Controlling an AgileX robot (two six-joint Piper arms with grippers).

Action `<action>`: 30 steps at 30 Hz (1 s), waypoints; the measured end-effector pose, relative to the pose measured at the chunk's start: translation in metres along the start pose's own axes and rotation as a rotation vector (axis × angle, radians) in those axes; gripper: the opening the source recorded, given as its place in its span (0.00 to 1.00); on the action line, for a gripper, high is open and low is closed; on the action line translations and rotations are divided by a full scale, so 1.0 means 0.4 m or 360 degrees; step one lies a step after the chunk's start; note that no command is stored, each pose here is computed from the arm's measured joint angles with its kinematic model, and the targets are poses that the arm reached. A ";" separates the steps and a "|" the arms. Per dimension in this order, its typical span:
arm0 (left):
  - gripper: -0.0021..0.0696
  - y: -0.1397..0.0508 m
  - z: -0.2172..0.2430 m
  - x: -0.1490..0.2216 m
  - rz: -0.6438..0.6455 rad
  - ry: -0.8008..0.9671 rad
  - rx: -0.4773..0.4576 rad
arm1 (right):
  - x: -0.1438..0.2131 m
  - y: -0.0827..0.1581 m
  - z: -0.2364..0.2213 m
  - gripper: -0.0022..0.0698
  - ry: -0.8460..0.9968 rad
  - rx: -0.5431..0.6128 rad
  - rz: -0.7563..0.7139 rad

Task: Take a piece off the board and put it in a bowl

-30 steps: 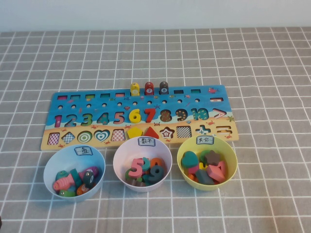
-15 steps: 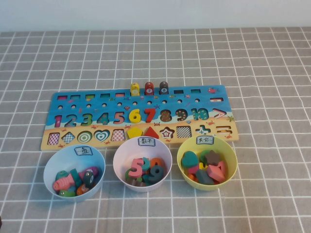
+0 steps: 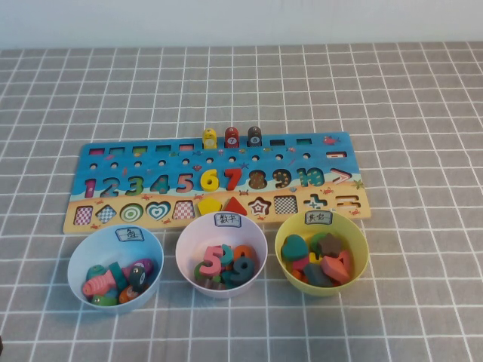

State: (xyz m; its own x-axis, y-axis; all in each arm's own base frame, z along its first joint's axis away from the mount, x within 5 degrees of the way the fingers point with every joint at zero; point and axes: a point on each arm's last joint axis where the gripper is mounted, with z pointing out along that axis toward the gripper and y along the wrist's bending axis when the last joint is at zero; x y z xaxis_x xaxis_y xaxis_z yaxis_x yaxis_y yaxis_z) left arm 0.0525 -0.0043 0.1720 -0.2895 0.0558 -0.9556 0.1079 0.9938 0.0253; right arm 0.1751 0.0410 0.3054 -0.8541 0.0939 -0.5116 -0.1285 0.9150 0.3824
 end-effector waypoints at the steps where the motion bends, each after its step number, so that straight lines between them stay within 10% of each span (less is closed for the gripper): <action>1: 0.03 0.000 0.000 0.000 0.0000 0.0000 0.0000 | -0.023 0.003 0.014 0.01 0.0034 -0.0001 -0.0012; 19: 0.03 0.000 0.000 0.000 0.0000 0.0000 0.0000 | -0.276 0.308 0.390 0.01 0.0441 -0.0074 -0.0513; 30: 0.03 0.000 0.000 0.000 0.0000 0.0000 0.0000 | -0.395 0.392 0.565 0.33 0.0373 0.0043 -0.0433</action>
State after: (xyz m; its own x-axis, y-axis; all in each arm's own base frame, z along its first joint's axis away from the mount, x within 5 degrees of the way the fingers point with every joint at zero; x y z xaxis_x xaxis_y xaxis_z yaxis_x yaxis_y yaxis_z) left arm 0.0525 -0.0043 0.1720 -0.2895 0.0558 -0.9556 0.1079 0.9938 0.0253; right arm 0.4040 0.2582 0.2721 -0.8831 -0.2443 -0.4005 -0.3565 0.9044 0.2343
